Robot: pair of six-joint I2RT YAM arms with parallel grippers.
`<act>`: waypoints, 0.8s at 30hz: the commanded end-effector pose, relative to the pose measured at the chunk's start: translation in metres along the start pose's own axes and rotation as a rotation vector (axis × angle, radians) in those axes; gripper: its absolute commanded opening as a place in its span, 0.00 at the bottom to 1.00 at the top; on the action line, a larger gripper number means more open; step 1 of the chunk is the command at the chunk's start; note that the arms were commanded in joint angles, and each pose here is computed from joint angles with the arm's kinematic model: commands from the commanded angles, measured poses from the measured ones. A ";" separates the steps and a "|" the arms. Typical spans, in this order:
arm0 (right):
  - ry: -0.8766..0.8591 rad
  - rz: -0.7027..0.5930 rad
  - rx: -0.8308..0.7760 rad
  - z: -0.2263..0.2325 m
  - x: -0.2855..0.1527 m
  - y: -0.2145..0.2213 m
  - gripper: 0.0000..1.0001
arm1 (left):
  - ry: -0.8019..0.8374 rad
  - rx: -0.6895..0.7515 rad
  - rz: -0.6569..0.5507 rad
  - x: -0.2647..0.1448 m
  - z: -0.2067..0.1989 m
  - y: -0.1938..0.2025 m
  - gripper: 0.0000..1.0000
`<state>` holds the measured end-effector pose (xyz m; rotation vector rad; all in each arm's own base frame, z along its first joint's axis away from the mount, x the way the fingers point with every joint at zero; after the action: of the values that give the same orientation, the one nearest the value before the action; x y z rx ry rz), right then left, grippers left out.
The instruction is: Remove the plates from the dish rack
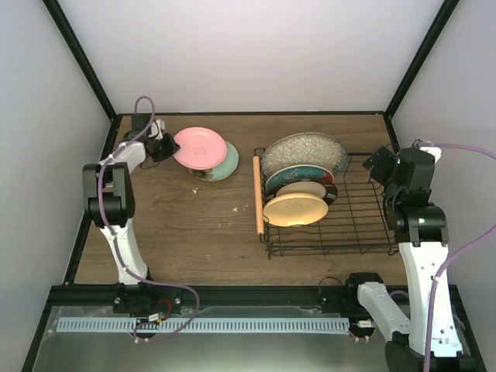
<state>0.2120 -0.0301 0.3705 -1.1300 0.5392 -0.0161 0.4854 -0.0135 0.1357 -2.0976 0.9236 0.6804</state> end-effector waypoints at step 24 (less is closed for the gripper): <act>0.037 -0.029 0.087 -0.003 -0.006 -0.008 1.00 | 0.025 0.064 0.109 0.044 -0.019 0.023 0.59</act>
<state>0.2115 -0.0333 0.3672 -1.0708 0.5699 -0.0504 0.4930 -0.0540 0.1031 -2.0230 1.0494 0.6984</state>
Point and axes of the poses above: each gripper's point midway between its finger pads, its own x axis out along the fingers, its own z axis along the line the jaws close on, y = z × x, the point moved 6 cm from there along -x, back along the fingers, and after that the axes turned 3 degrees about -x, right-handed, at the moved point
